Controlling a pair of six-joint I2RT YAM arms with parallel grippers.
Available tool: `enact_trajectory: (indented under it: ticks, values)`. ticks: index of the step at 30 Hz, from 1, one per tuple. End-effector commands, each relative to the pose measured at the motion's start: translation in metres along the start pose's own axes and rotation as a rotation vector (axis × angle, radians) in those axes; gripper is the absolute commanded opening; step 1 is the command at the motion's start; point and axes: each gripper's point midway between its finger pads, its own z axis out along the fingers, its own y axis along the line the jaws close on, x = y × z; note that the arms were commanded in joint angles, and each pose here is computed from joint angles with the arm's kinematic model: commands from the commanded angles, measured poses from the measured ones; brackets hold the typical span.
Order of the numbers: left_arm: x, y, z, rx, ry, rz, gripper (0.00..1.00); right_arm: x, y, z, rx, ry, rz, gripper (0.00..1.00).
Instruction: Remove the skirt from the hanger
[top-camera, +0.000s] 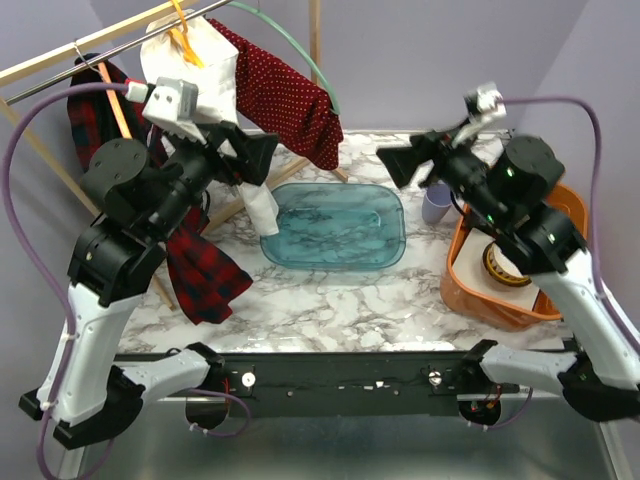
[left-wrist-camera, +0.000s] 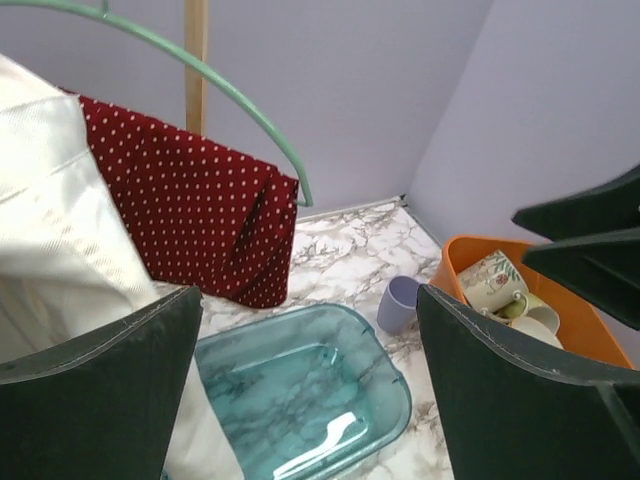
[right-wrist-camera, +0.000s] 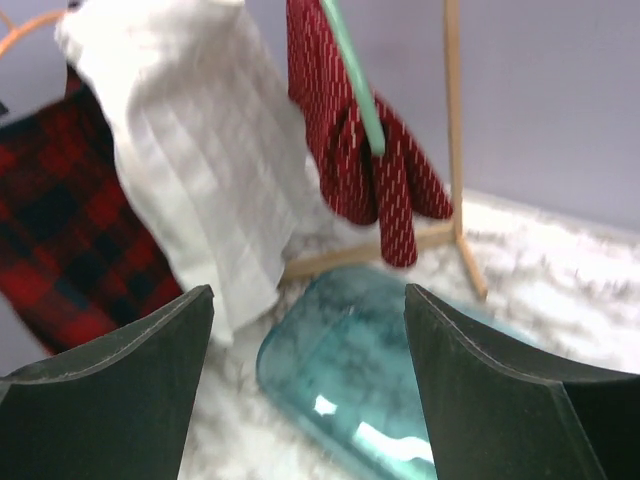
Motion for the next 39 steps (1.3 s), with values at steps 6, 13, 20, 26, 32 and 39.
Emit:
enact_trajectory:
  ticks: [6,13,20,26,32,39]
  values:
    - [-0.017,-0.011,-0.004,0.047,-0.045,-0.003,0.99,-0.068,-0.010,0.156,0.064,-0.065,-0.394,0.86]
    - [0.035,-0.017,-0.038,0.130,0.022,-0.079,0.99,-0.055,-0.008,0.215,-0.028,-0.131,-0.423,0.83]
    - [0.066,-0.021,-0.061,0.186,0.084,-0.091,0.99,-0.024,-0.014,0.242,-0.041,-0.101,-0.422,0.74]
    - [0.069,-0.015,-0.068,0.163,0.070,-0.094,0.99,0.000,-0.022,0.261,-0.034,-0.073,-0.429,0.63]
    - [0.068,-0.015,-0.071,0.162,0.062,-0.100,0.99,0.009,-0.024,0.270,-0.046,-0.064,-0.437,0.64]
    - [0.070,-0.010,-0.072,0.136,0.065,-0.100,0.99,-0.004,-0.017,0.265,-0.066,-0.097,-0.437,0.35]
